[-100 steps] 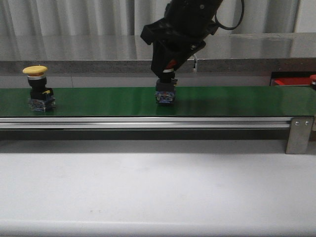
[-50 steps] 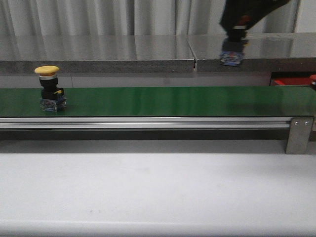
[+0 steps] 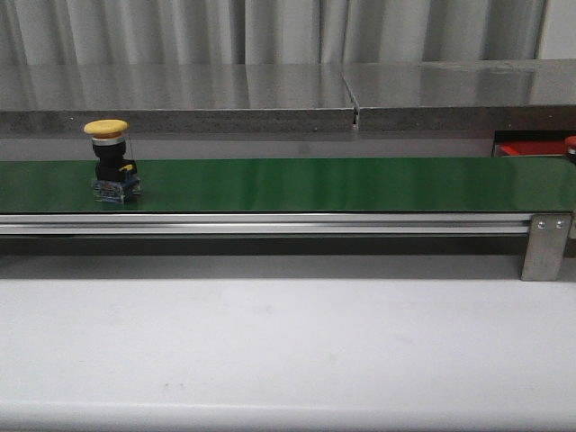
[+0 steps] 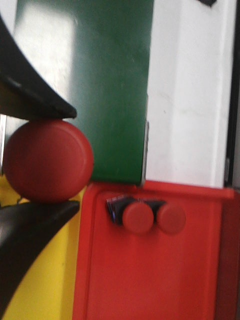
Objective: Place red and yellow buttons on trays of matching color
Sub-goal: 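Lift the red button and carry it over the red tray, then lower the red button into the red tray and open the right gripper, then move the right gripper back over the yellow button on the belt, then lower the right gripper onto the yellow button and grasp it, then lift the yellow button and carry it over the yellow tray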
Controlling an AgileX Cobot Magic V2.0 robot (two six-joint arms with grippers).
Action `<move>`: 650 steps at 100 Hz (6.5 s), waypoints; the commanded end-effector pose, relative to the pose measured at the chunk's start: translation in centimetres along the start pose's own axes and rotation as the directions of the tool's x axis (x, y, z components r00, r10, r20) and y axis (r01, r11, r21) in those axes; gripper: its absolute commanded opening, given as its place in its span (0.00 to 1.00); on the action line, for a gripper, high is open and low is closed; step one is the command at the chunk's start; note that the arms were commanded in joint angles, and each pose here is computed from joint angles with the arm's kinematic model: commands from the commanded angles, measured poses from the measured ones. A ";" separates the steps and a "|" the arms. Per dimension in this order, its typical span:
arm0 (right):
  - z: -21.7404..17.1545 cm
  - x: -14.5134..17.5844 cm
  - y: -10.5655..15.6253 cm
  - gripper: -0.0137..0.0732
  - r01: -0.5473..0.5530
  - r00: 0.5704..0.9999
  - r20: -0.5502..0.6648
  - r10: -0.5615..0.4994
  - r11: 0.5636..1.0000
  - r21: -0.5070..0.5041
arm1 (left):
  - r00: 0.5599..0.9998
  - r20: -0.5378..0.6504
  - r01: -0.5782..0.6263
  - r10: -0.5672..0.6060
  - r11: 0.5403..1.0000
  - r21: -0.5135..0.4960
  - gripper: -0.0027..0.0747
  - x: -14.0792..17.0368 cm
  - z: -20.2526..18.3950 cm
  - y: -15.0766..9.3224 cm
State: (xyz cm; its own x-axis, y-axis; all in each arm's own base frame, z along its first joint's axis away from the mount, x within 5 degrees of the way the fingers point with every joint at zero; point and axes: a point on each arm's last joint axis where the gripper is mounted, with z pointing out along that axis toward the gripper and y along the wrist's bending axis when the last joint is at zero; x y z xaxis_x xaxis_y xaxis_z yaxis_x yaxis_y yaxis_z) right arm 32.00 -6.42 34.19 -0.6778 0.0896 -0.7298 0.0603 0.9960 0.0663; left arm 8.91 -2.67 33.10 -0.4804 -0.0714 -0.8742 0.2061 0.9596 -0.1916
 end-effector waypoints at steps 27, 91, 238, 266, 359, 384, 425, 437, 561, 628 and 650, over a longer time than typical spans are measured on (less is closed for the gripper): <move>1.6 -0.7 -6.5 0.20 -0.223 0.973 0.087 0.213 0.966 0.133 | 0.996 0.085 0.011 -0.013 1.000 0.021 0.01 -1.3 -0.4 -0.3; 12.0 -4.5 -10.6 0.20 -0.244 0.968 0.097 0.232 0.960 0.137 | 0.997 0.082 0.012 -0.014 1.000 0.020 0.01 -1.2 -0.3 -0.3; 13.6 -5.3 -10.9 0.77 -0.279 0.950 0.179 0.256 0.953 0.116 | 0.997 0.082 0.012 -0.014 1.000 0.020 0.01 -1.2 -0.3 -0.3; 8.3 -4.6 -8.5 0.77 -0.234 0.958 0.198 0.208 0.965 0.120 | 0.997 0.082 0.012 -0.014 1.000 0.020 0.01 -1.2 -0.3 -0.3; -1.1 -1.2 10.8 0.77 0.163 0.987 0.038 -0.159 0.948 -0.273 | 0.997 0.082 0.012 -0.014 1.000 0.020 0.01 -1.2 -0.3 -0.3; -0.5 0.1 15.3 0.77 0.273 0.958 0.026 -0.284 0.888 -0.370 | 0.997 0.082 0.012 -0.014 1.000 0.020 0.01 -1.2 -0.3 -0.3; 2.7 1.2 20.8 0.77 0.474 0.852 0.034 -0.522 0.743 -0.473 | 0.997 0.082 0.012 -0.014 1.000 0.020 0.01 -1.2 -0.3 -0.3; 3.7 1.1 21.6 0.77 0.508 0.829 0.046 -0.557 0.715 -0.481 | 0.997 0.082 0.012 -0.014 1.000 0.020 0.01 -1.2 -0.3 -0.3; 5.4 0.4 21.1 0.12 0.370 0.927 0.115 -0.358 0.813 -0.449 | 0.997 0.082 0.012 -0.014 1.000 0.020 0.01 -1.2 -0.3 -0.3; -0.7 0.8 1.2 0.12 0.034 0.988 0.153 -0.027 0.999 -0.041 | 0.997 0.082 0.012 -0.014 1.000 0.020 0.01 -1.2 -0.3 -0.3; -1.8 1.0 -3.9 0.12 -0.078 0.981 0.183 0.061 0.993 0.086 | 0.997 0.082 0.012 -0.014 1.000 0.020 0.01 -1.2 -0.3 -0.3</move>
State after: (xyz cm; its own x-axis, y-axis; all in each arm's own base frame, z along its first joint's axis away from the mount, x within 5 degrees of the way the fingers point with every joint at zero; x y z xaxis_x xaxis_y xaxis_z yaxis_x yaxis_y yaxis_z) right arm 30.52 -8.84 31.77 -0.6379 0.1265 -0.7596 0.1076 0.9914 0.0748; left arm 8.92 -2.68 33.05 -0.4820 -0.0723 -0.8732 0.2061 0.9593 -0.1932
